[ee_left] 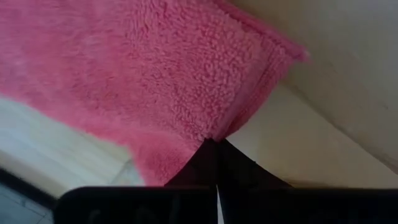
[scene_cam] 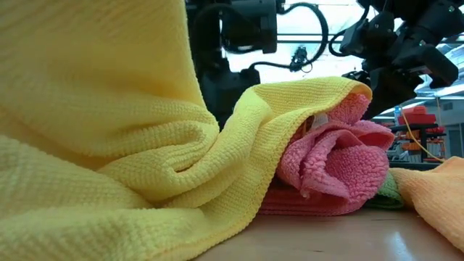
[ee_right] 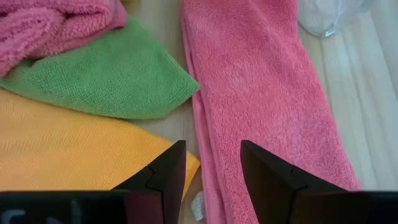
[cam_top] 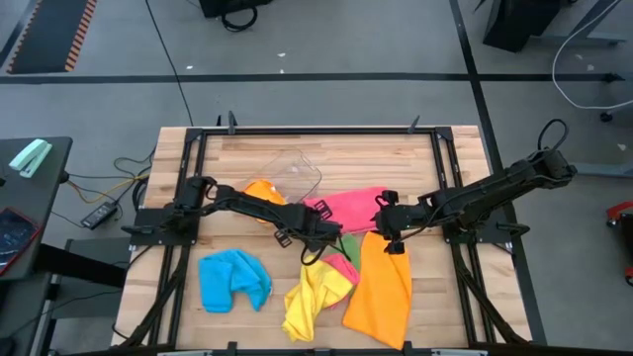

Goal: Fold microfiber towels
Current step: Fold the pink microfiber towel

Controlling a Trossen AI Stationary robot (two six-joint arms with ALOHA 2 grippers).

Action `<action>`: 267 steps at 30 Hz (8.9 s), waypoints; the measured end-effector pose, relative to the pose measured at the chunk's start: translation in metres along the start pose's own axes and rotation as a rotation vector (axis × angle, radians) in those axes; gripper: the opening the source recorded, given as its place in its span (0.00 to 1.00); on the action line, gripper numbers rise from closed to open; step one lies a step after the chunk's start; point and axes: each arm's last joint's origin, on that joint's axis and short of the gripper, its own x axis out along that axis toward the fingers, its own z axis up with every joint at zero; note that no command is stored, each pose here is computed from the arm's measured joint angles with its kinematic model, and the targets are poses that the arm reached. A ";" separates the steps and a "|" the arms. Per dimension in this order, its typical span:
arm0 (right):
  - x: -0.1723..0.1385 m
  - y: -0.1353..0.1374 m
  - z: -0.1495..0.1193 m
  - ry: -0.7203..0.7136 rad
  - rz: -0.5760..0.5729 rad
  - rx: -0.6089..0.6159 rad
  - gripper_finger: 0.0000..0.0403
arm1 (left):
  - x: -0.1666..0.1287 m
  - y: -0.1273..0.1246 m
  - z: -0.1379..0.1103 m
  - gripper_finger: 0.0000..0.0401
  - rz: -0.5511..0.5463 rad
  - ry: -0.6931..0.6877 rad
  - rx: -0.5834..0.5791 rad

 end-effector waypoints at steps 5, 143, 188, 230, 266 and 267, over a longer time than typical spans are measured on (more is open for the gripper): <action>0.000 0.000 0.000 -0.004 0.000 0.002 0.40 | -0.014 0.003 -0.003 0.01 -0.020 0.022 -0.020; 0.039 -0.060 -0.091 -0.007 -0.292 0.304 0.40 | 0.031 0.059 0.019 0.44 0.328 -0.151 -0.130; 0.039 -0.059 -0.090 -0.017 -0.285 0.315 0.40 | 0.049 0.022 0.023 0.52 0.245 0.146 -0.220; 0.037 -0.062 -0.079 -0.023 -0.305 0.269 0.40 | 0.004 0.060 -0.011 0.53 0.063 -0.263 -0.313; 0.022 -0.028 -0.064 -0.131 -0.096 0.157 0.40 | 0.010 0.073 -0.025 0.27 -0.014 -0.350 -0.641; 0.022 -0.028 -0.064 -0.131 -0.099 0.158 0.40 | 0.010 0.070 -0.026 0.27 -0.045 -0.335 -0.643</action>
